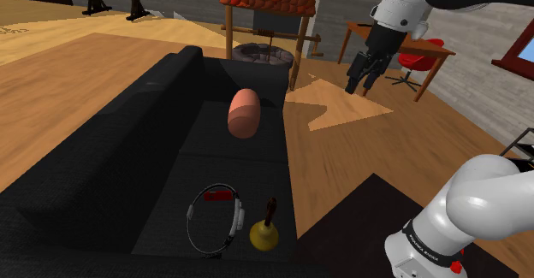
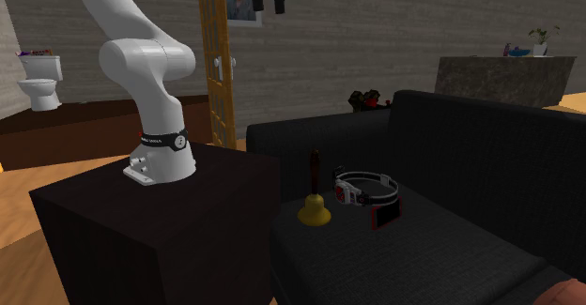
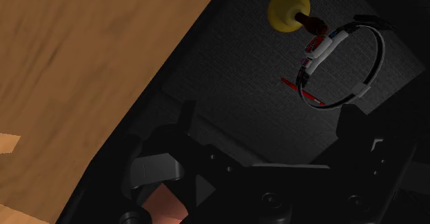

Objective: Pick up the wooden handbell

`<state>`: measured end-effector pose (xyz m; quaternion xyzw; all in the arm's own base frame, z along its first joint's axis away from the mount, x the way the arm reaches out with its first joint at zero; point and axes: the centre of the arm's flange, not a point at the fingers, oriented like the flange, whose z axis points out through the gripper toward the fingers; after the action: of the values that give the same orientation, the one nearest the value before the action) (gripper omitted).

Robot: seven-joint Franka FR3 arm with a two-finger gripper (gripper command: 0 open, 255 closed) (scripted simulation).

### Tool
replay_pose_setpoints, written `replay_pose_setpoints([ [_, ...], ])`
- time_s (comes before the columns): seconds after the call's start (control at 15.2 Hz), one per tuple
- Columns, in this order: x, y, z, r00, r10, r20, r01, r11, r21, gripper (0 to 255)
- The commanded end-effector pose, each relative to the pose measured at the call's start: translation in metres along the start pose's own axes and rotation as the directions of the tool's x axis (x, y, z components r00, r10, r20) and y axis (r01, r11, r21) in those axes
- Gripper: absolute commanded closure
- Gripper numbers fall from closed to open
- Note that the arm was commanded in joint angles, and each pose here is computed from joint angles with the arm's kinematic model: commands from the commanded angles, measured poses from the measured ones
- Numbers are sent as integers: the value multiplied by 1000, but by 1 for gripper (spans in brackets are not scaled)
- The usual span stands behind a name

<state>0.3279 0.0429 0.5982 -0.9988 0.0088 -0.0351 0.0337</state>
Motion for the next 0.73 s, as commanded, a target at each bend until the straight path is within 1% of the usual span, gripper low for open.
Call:
replay_pose_setpoints([
  [0.0,0,0,0,1000,0,0,0,1000,0,0],
  [0.66,5,-59,120,999,40,14,-40,999,-24,0],
])
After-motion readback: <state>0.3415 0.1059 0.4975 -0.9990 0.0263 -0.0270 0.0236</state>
